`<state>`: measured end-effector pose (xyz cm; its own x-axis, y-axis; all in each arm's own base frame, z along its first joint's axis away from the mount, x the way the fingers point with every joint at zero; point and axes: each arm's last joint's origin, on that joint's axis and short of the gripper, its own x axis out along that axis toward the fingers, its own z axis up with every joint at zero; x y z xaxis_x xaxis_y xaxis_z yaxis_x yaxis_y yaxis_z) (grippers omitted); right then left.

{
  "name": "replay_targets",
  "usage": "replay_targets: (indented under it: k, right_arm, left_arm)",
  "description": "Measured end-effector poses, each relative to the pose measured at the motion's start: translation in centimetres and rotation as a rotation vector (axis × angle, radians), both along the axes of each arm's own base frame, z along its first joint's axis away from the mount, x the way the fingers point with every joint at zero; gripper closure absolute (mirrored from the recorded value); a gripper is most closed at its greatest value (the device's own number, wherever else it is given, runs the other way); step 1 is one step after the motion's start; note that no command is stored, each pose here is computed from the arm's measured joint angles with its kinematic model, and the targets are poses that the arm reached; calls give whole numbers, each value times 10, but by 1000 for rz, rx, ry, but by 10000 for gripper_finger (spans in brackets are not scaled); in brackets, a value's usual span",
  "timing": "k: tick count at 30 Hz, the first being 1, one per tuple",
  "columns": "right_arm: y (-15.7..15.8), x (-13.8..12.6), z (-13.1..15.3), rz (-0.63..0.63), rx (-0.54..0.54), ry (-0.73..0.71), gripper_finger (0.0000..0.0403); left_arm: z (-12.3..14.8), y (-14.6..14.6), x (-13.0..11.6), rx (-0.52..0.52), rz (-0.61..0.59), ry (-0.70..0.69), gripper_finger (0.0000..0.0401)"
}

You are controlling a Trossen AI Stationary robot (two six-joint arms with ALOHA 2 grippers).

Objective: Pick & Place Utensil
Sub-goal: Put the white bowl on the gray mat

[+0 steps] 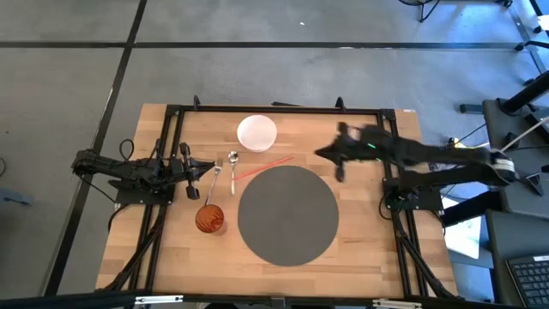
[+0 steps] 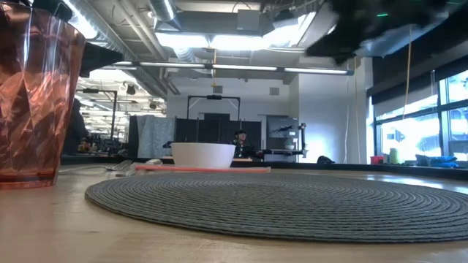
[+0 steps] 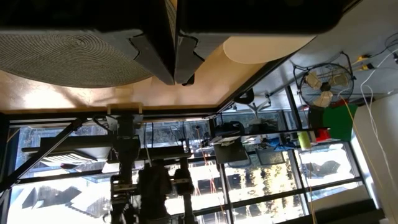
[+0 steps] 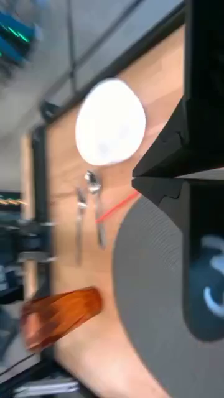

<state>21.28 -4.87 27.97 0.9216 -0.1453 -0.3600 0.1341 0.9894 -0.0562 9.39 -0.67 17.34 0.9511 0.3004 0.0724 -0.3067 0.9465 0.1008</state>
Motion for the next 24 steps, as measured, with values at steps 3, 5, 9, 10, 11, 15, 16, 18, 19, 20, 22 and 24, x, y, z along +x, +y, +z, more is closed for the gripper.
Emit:
replay_targets:
  k: [3,5,9,10,11,15,16,18,19,20,22,24]
  right_arm:
    - [-20,42,8,58,-56,123,394]
    - [-32,69,10,85,-107,216,394]
    - [-54,116,18,63,-132,308,394]
    - [-59,127,20,65,-140,314,394]
    - [-65,137,21,72,-150,324,393]
    - [-82,172,14,115,-156,449,380]
    - [-85,179,11,125,-147,483,369]
    - [-93,193,4,145,-137,544,341]
    - [-96,198,-1,161,-143,575,323]
    - [-100,203,-8,181,-153,603,304]
    - [-107,212,-23,212,-175,635,266]
    - [-113,218,-35,239,-183,650,231]
  left_arm:
    - [0,0,0,0,0,0,397]
    - [0,0,0,0,0,0,397]
    - [0,0,0,-26,-2,-8,397]
    - [0,0,0,-34,-3,-11,397]
    - [0,0,0,-41,-4,-13,397]
    - [0,0,0,-49,-4,-16,397]
    - [0,0,0,-50,-4,-16,397]
    - [0,0,0,-50,-4,-16,397]
    - [0,0,0,-50,-4,-16,397]
    - [0,0,0,-50,-4,-16,397]
    - [0,0,0,-50,-4,-16,397]
    - [0,0,0,-51,-5,-16,397]
